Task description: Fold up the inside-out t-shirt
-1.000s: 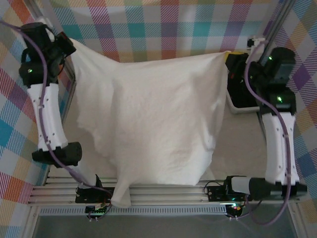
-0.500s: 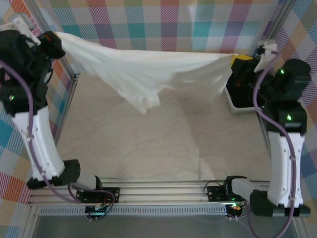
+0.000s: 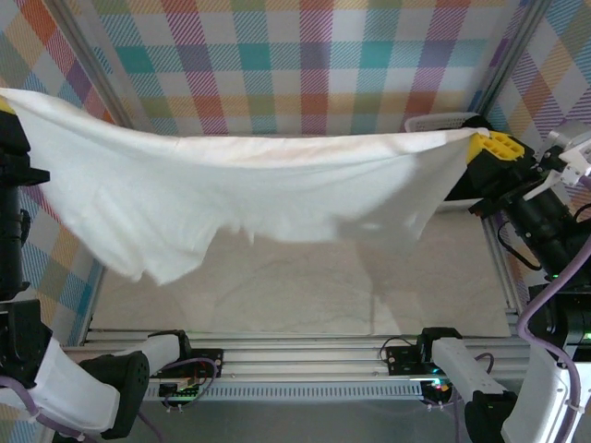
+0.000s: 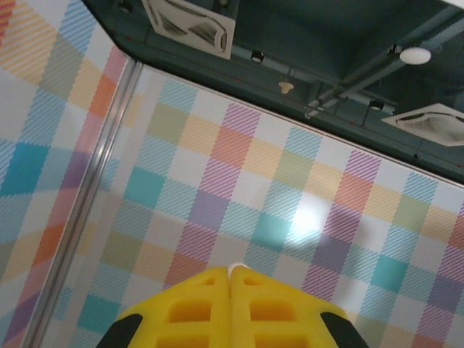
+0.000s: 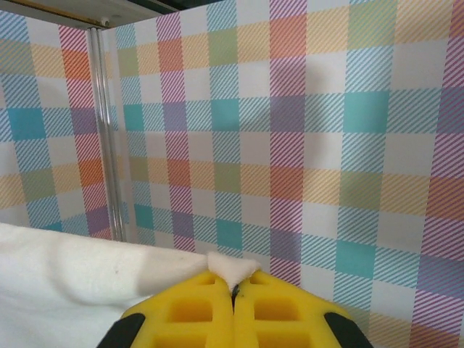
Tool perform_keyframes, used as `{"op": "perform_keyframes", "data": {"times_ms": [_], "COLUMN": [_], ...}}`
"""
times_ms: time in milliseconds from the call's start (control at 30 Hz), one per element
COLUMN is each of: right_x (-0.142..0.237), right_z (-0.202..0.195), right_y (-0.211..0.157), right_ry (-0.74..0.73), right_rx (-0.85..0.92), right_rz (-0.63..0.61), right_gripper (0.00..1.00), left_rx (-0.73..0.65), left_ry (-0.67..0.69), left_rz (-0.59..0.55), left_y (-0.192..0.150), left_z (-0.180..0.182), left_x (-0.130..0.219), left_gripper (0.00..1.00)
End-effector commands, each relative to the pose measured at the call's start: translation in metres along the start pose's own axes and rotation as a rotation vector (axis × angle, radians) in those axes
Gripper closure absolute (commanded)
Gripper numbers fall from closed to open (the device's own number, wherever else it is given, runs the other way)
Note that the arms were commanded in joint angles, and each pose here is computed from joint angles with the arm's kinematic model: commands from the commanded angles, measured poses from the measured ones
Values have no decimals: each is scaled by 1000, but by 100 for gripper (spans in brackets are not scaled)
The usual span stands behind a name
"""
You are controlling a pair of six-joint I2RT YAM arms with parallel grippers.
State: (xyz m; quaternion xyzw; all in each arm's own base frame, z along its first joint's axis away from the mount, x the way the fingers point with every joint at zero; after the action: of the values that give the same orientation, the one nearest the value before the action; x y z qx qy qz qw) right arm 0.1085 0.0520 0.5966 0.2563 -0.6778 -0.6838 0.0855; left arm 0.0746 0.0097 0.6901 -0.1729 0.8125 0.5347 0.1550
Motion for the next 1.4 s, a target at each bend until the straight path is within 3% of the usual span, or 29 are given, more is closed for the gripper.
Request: {"op": "perform_keyframes", "data": {"times_ms": [0, 167, 400, 567, 700, 833, 967, 1133, 1267, 1367], "right_x": [-8, -39, -119, -192, -264, -330, -350, -327, -266, -214], "right_z": [-3, -18, -66, -109, -149, -189, -197, -162, -130, -115], "right_y": [3, -8, -79, -169, -277, -381, -411, -414, -428, -446], "right_ry": [7, 20, 6, -10, -57, -141, -162, -122, -140, -203], "right_rx": [1, -20, -98, -170, -210, -287, -290, -298, -376, -422], "right_rz": [6, 47, 187, 331, 485, 684, 800, 916, 1012, 1099], "right_gripper": [100, 100, 100, 100, 92, 78, 65, 60, 53, 50], "left_rx": [-39, -43, -13, -8, -13, -11, -4, 66, 217, 330], "left_ry": [24, 41, 93, 142, 172, 218, 273, 310, 320, 314], "left_rz": [-2, 81, 319, 535, 702, 809, 863, 944, 905, 938], "left_y": [-7, -43, -158, -283, -412, -512, -527, -509, -497, -507], "left_z": [6, 20, 66, 106, 138, 165, 175, 164, 154, 143], "left_x": [-33, -92, -206, -267, -303, -327, -319, -296, -251, -207], "left_gripper": [100, 100, 100, 100, 100, 79, 50, 43, 38, 36]}}
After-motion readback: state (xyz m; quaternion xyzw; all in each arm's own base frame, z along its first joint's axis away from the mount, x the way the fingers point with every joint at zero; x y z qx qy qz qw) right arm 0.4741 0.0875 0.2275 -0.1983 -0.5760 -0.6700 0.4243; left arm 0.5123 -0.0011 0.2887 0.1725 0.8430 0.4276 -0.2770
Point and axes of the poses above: each hand's point on the last joint's axis, 136 mm out from that joint toward the fingers, its own x axis back along the fingers, its own z axis along the line the jaws close on, y = z × x, the point moved 6 cm from there along x, back along the fingers, and after that the axes turned 3 degrees about x, right-handed, at the moved point
